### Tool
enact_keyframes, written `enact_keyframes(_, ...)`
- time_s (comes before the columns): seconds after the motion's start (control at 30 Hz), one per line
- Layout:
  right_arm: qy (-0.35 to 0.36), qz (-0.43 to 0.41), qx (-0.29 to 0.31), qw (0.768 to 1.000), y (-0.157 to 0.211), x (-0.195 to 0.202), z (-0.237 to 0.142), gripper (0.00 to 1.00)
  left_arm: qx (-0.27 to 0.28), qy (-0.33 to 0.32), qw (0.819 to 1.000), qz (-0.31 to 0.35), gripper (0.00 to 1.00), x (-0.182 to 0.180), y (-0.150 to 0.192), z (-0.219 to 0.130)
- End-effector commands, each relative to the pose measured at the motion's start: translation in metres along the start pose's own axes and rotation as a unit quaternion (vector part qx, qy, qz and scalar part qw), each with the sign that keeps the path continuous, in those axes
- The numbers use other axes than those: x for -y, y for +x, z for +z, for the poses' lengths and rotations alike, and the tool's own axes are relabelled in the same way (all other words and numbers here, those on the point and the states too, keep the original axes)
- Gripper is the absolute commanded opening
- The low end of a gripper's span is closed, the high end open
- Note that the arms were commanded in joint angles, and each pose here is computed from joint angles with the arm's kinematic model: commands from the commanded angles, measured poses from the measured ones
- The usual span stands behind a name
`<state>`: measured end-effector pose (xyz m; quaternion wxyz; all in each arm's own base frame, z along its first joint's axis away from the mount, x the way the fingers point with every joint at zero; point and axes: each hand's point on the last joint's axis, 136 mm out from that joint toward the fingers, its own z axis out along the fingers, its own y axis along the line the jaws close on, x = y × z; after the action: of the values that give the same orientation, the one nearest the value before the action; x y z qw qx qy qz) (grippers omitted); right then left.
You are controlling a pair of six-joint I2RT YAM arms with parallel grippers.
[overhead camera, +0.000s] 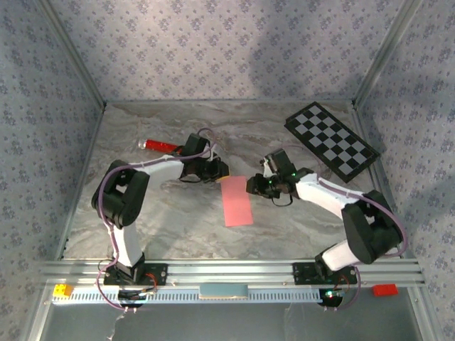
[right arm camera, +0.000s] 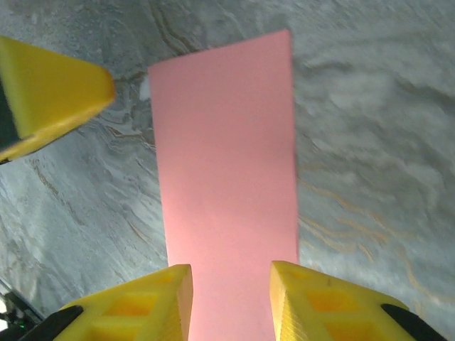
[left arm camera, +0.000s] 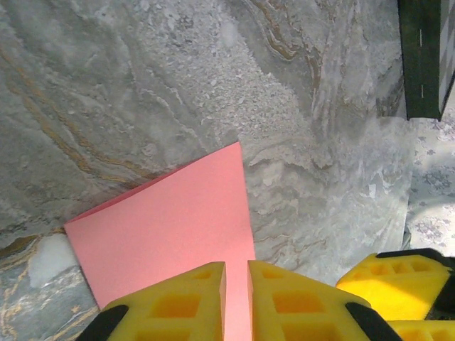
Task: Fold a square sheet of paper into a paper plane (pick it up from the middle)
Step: Fold the triangle a second time at the center of the table.
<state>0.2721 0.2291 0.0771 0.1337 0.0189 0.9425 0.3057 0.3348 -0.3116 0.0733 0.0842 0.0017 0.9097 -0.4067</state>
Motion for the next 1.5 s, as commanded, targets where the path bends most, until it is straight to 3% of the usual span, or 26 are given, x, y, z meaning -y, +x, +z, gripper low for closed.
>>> enact_keyframes(0.0, 0.010, 0.046, -0.031, 0.998, 0.028, 0.013, 0.000, 0.35, -0.023, 0.000, 1.000, -0.001, 0.16, -0.004, 0.004, 0.009)
enact_keyframes(0.33, -0.009, 0.085, -0.054, 0.995, 0.064, 0.019, 0.003, 0.39, -0.028, -0.032, 0.999, -0.009, 0.15, -0.026, -0.001, 0.022)
enact_keyframes(0.57, -0.012, 0.093, -0.089, 0.992, 0.083, 0.018, 0.012, 0.47, -0.036, -0.057, 0.997, -0.026, 0.15, -0.054, 0.011, 0.029)
enact_keyframes(0.83, -0.006, 0.099, -0.107, 0.989, 0.093, 0.022, 0.019, 0.48, -0.045, -0.067, 0.996, -0.038, 0.14, -0.072, 0.023, 0.033)
enact_keyframes(1.47, -0.004, 0.110, -0.119, 0.987, 0.102, 0.026, 0.023, 0.44, -0.044, -0.061, 0.996, -0.050, 0.13, -0.071, 0.020, 0.036)
